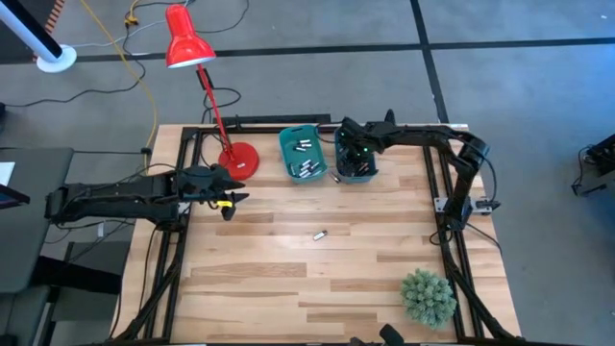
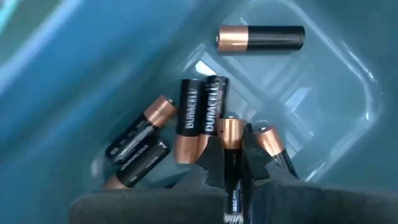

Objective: Sort batteries
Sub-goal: Put the black battery into the blue bin, then put the silver battery into the green bin, then adjust the green bin on the table

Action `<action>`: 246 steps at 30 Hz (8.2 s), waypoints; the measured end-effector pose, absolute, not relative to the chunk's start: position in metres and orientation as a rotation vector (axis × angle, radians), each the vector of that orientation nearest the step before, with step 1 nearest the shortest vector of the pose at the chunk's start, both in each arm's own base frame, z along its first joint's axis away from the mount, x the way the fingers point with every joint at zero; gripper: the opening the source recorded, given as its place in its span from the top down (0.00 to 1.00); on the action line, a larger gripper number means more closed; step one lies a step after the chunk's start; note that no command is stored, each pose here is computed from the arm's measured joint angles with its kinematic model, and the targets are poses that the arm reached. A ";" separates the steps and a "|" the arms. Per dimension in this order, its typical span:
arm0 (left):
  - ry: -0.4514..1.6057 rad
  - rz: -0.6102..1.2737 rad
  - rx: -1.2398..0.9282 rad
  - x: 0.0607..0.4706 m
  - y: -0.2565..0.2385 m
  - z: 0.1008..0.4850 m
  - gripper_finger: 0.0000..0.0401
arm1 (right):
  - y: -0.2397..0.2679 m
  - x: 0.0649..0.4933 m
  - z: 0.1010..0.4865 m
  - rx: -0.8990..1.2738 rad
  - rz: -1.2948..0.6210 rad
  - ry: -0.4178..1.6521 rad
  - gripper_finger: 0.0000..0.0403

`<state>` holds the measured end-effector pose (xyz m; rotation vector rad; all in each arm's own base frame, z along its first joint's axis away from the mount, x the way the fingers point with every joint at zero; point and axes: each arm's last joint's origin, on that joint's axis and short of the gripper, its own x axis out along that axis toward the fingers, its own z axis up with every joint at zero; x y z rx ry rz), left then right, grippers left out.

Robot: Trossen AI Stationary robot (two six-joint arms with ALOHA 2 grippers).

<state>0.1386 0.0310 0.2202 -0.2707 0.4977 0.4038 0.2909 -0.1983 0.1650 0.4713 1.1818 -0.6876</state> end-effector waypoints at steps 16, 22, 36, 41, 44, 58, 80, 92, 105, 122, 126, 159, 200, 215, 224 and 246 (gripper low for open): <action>0.492 0.406 -0.284 0.139 0.031 0.221 0.58 | -0.199 0.293 0.162 0.506 -0.709 1.169 0.81; 0.493 0.407 -0.285 0.139 0.031 0.220 0.58 | -0.198 0.293 0.161 0.523 -0.719 1.167 0.71; 0.515 0.376 -0.172 0.139 0.031 0.220 0.58 | -0.188 0.291 0.215 0.501 -0.708 1.084 0.56; 0.522 0.387 -0.146 0.138 0.031 0.220 0.58 | -0.166 0.277 0.254 0.583 -0.748 0.991 0.59; 0.531 0.382 -0.109 0.138 0.031 0.220 0.58 | -0.144 0.267 0.271 0.628 -0.748 0.972 0.62; 0.577 0.285 -0.017 0.146 0.021 0.215 0.58 | -0.003 0.223 0.232 0.729 -0.626 0.903 0.72; 0.534 0.417 -0.093 0.295 -0.075 0.169 0.58 | 0.067 0.187 0.198 0.614 -0.446 1.082 0.72; 0.574 0.418 -0.075 0.375 -0.101 0.136 0.58 | 0.069 0.186 0.198 0.516 -0.377 1.100 0.72; 0.634 0.468 -0.221 0.394 -0.089 0.087 0.61 | 0.075 0.184 0.198 0.464 -0.322 1.106 0.72; 0.688 0.323 -0.054 0.391 -0.076 0.117 0.89 | 0.074 0.187 0.199 0.449 -0.337 1.070 0.72; 0.584 0.326 -0.103 0.391 -0.045 0.167 0.89 | 0.074 0.192 0.196 0.454 -0.352 1.047 0.72; 0.975 0.251 0.020 0.381 0.217 0.202 0.89 | 0.015 0.259 0.157 0.821 -0.659 0.817 0.72; 0.938 0.181 -0.061 0.386 0.181 0.234 0.55 | 0.015 0.263 0.160 0.824 -0.626 0.780 0.72; 1.028 0.182 0.008 0.395 0.148 0.229 0.55 | 0.016 0.263 0.160 0.806 -0.616 0.785 0.72; 1.087 0.168 -0.015 0.388 0.144 0.211 0.55 | 0.019 0.263 0.160 0.801 -0.603 0.787 0.72; 1.221 0.207 0.043 0.376 0.141 0.194 0.98 | 0.021 0.263 0.161 0.819 -0.601 0.775 0.72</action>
